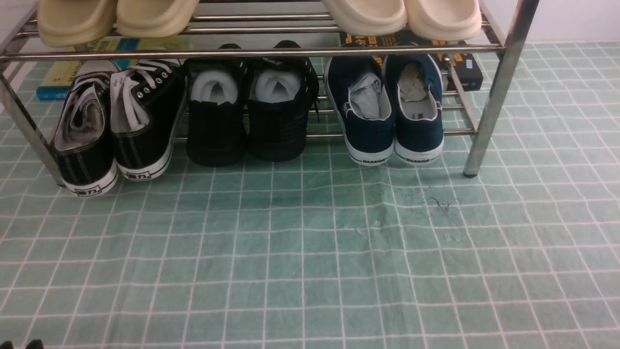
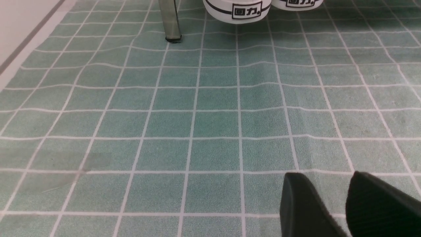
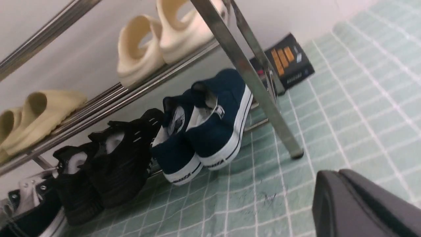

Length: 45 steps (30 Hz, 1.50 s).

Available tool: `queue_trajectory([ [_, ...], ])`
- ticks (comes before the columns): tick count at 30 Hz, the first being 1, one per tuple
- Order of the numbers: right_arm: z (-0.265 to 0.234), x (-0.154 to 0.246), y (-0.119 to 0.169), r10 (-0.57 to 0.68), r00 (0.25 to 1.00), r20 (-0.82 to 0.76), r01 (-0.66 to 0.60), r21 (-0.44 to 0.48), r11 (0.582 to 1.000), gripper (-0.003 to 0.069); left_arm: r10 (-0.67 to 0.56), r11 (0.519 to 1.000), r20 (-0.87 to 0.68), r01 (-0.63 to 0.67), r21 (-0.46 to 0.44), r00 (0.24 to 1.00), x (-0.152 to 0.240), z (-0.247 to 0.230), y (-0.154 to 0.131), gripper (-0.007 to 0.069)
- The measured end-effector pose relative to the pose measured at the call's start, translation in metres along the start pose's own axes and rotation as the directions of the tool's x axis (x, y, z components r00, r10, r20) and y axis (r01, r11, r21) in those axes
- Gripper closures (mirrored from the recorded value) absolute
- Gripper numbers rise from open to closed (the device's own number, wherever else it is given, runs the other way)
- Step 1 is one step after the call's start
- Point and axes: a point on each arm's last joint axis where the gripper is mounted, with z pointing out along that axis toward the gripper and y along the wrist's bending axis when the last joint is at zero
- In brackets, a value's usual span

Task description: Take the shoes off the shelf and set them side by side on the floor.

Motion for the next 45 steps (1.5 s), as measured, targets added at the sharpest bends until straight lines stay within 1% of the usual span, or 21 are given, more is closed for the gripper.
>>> queue_trajectory([
  [2,0.009,-0.019,0.011,-0.08,0.996,-0.031,0.081,0.009,0.997,0.0671,0.0,1.0,0.0,0.0,0.0,1.0,0.0,0.0,0.0,0.0383],
  [5,0.028,-0.034,0.021,-0.124,0.981,-0.15,0.128,0.015,0.992,0.0669,0.0,1.0,0.0,0.0,0.0,1.0,0.0,0.0,0.0,0.0383],
  [8,0.069,-0.038,0.028,-0.097,0.889,-0.447,0.118,0.02,0.993,0.0661,0.001,1.0,0.0,-0.001,0.0,1.0,0.0,0.0,0.0,0.0383],
  [9,0.071,-0.039,0.029,-0.095,0.878,-0.469,0.116,0.016,0.993,0.0661,0.001,1.0,0.0,-0.001,0.0,1.0,0.0,0.0,0.0,0.0383],
  [12,0.113,-0.029,0.024,-0.043,0.678,-0.734,0.087,0.022,0.996,0.0659,0.001,1.0,0.0,-0.001,0.0,1.0,0.0,0.0,0.0,0.0383],
  [13,0.118,-0.026,0.022,-0.033,0.655,-0.755,0.083,0.029,0.996,0.0659,0.001,1.0,0.0,-0.001,0.0,1.0,0.0,0.0,0.0,0.0383],
  [14,0.136,-0.02,0.019,-0.031,0.545,-0.838,0.071,0.009,0.997,0.0659,0.004,1.0,0.0,-0.004,-0.001,1.0,0.0,0.0,0.0,0.0383],
  [16,0.156,-0.013,0.017,-0.042,0.429,-0.902,0.024,-0.035,0.999,0.0657,0.005,1.0,0.0,-0.005,-0.002,1.0,0.0,0.0,0.0,0.0383],
  [17,0.156,-0.014,0.018,-0.05,0.428,-0.902,0.02,-0.046,0.999,0.0657,0.005,1.0,0.0,-0.005,-0.002,1.0,0.0,0.0,0.0,0.0383],
  [18,0.169,-0.011,0.02,-0.063,0.371,-0.926,-0.038,-0.083,0.996,0.0657,0.005,1.0,0.0,-0.005,-0.002,1.0,0.0,0.0,0.0,0.0383],
  [20,0.189,-0.008,0.028,-0.095,0.323,-0.942,-0.153,-0.151,0.977,0.0657,0.005,1.0,0.0,-0.005,-0.002,1.0,0.0,0.0,0.0,0.0383],
  [24,0.214,-0.007,0.058,-0.199,0.325,-0.925,-0.233,-0.282,0.931,0.0656,0.006,1.0,0.0,-0.006,-0.002,1.0,0.0,0.0,0.0,0.0383],
  [25,0.217,-0.008,0.061,-0.209,0.328,-0.921,-0.231,-0.292,0.928,0.0656,0.006,1.0,0.0,-0.006,-0.002,1.0,0.0,0.0,0.0,0.0383],
  [27,0.229,-0.006,0.093,-0.313,0.297,-0.902,-0.204,-0.38,0.902,0.0656,0.007,1.0,0.0,-0.007,-0.003,1.0,0.0,0.0,0.0,0.0383],
  [28,0.232,-0.007,0.096,-0.328,0.295,-0.897,-0.19,-0.391,0.901,0.0656,0.007,1.0,0.0,-0.007,-0.003,1.0,0.0,0.0,0.0,0.0383],
  [29,0.236,-0.005,0.111,-0.368,0.266,-0.891,-0.149,-0.416,0.897,0.0656,0.007,1.0,0.0,-0.007,-0.003,1.0,0.0,0.0,0.0,0.0383],
  [33,0.258,0.0,0.144,-0.443,0.219,-0.869,0.058,-0.441,0.896,0.0652,0.007,1.0,0.0,-0.007,-0.003,1.0,0.0,0.0,0.0,0.0384],
  [36,0.277,0.0,0.163,-0.48,0.251,-0.841,0.217,-0.434,0.874,0.0637,0.007,1.0,0.0,-0.007,-0.003,1.0,0.0,0.0,0.0,0.0384],
  [38,0.289,0.003,0.174,-0.49,0.282,-0.825,0.284,-0.416,0.864,0.0615,0.007,1.0,0.0,-0.007,-0.003,1.0,0.0,0.0,0.0,0.0384],
  [41,0.309,0.01,0.186,-0.53,0.333,-0.78,0.369,-0.41,0.834,0.0559,0.007,1.0,0.0,-0.007,-0.003,1.0,0.0,0.0,0.0,0.0384],
  [45,0.333,0.022,0.192,-0.592,0.384,-0.709,0.447,-0.418,0.791,0.0431,0.007,1.0,0.0,-0.007,-0.003,1.0,0.0,0.0,0.0,0.0384],
])
